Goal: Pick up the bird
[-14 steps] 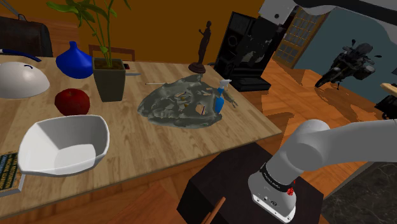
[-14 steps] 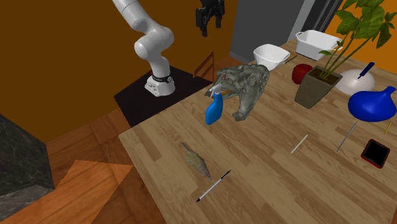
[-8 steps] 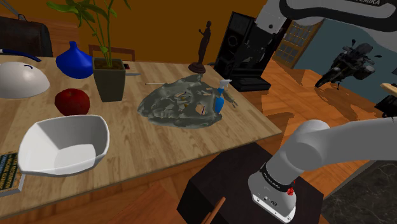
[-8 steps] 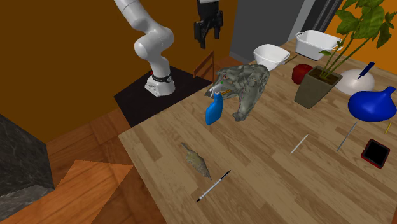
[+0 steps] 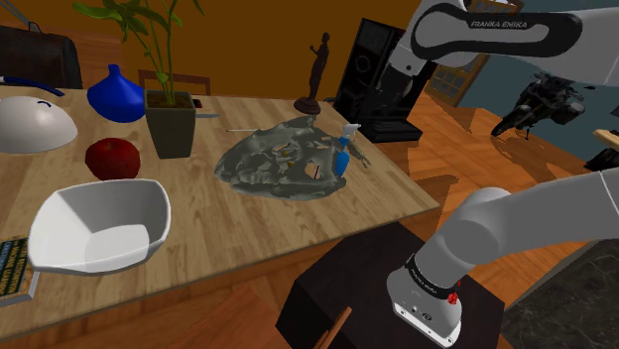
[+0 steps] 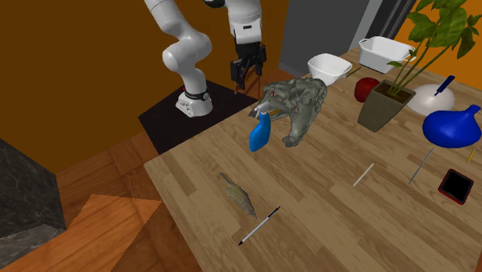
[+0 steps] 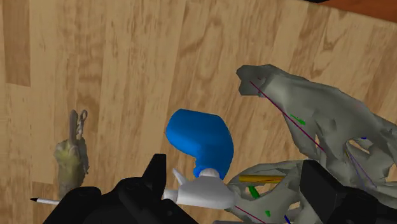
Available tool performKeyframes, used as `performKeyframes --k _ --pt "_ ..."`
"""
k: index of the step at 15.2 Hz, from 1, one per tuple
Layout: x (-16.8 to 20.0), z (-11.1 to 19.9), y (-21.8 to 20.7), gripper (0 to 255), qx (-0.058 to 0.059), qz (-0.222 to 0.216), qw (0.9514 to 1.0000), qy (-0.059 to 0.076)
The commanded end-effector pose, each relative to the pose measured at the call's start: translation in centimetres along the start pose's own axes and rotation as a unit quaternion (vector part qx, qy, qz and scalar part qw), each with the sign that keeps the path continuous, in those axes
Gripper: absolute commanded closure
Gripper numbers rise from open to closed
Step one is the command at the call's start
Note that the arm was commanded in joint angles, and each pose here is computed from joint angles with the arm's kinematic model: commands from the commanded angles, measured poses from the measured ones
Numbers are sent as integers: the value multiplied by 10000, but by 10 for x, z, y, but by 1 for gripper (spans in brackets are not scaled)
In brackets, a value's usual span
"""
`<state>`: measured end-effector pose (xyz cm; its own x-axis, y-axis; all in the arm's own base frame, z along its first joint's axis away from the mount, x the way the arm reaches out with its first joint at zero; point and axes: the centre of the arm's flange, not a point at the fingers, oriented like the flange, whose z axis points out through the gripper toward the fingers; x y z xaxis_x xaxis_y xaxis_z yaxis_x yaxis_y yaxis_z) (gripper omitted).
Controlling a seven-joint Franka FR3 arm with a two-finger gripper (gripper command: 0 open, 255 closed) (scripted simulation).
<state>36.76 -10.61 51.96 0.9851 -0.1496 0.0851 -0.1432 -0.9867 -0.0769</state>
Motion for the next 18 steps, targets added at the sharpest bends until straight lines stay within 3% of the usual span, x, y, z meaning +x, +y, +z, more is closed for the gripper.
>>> performKeyframes --k 1,18 --pt "12 18 20 0 -6 -13 10000 2" --pt "93 153 181 0 -10 -80 10000 -27"
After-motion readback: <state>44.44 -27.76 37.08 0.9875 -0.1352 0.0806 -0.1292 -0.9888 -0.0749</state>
